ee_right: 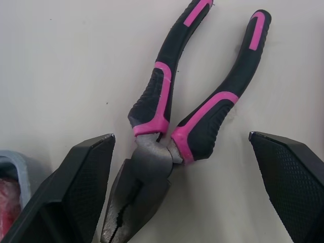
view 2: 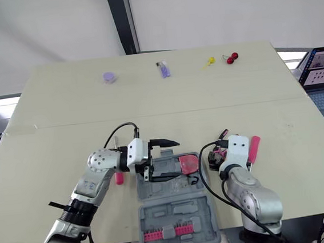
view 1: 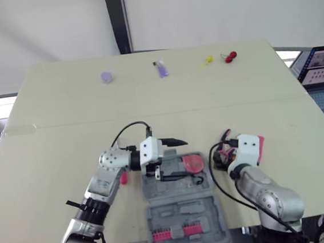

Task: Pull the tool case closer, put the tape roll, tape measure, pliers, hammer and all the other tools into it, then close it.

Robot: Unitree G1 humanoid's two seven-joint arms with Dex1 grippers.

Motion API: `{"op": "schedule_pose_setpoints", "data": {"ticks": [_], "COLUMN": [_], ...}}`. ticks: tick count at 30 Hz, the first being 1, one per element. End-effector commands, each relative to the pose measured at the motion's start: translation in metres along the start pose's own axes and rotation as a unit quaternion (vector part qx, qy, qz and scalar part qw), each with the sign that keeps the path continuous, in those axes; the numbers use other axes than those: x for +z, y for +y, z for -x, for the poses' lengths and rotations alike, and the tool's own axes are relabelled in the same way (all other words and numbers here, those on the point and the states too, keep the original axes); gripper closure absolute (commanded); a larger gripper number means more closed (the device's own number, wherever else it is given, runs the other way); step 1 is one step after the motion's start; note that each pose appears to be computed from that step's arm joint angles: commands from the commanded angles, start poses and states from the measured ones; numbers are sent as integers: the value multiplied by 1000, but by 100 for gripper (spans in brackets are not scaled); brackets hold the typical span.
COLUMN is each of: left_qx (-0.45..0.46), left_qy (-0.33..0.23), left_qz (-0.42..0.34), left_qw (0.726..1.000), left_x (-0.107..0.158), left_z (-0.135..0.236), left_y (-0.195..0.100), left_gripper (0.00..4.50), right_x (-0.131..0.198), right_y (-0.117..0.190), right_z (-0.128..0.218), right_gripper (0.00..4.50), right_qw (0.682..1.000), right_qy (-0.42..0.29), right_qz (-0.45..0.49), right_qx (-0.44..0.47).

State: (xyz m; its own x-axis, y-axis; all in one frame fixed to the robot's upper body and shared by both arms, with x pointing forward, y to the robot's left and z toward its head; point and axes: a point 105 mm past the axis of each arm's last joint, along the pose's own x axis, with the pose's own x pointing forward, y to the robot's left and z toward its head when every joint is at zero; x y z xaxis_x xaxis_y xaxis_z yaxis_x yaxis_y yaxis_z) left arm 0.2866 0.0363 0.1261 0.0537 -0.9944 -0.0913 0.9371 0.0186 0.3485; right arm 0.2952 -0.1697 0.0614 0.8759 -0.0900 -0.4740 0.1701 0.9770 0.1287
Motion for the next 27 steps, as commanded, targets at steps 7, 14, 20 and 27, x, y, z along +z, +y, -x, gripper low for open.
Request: {"op": "schedule_pose_setpoints", "data": {"ticks": [7,14,20,27], "left_qx": [10,11,12,14], "left_qy": [-9,-11,-12,-12], "left_qz": [-15,-14,-14,-14], "left_qw": [1000,1000,1000,1000], "left_x": [7,9,9,9], "left_z": [-1,-3,-3,-3], "left_y": [-1,-1,0,1], "left_gripper": [0,0,0,0], "right_x": [-13,-10,-8,-8], "right_y": [3,-2,-3,-7], "right_z": [-6,-10,-11,-12], "right_gripper": [2,2,2,2], "right_qw": [1000,999,999,999], "right_qy": [14,6,5,5], "right_qz": [16,13,12,13], "right_qx": [-14,-29,-33,-39]}}
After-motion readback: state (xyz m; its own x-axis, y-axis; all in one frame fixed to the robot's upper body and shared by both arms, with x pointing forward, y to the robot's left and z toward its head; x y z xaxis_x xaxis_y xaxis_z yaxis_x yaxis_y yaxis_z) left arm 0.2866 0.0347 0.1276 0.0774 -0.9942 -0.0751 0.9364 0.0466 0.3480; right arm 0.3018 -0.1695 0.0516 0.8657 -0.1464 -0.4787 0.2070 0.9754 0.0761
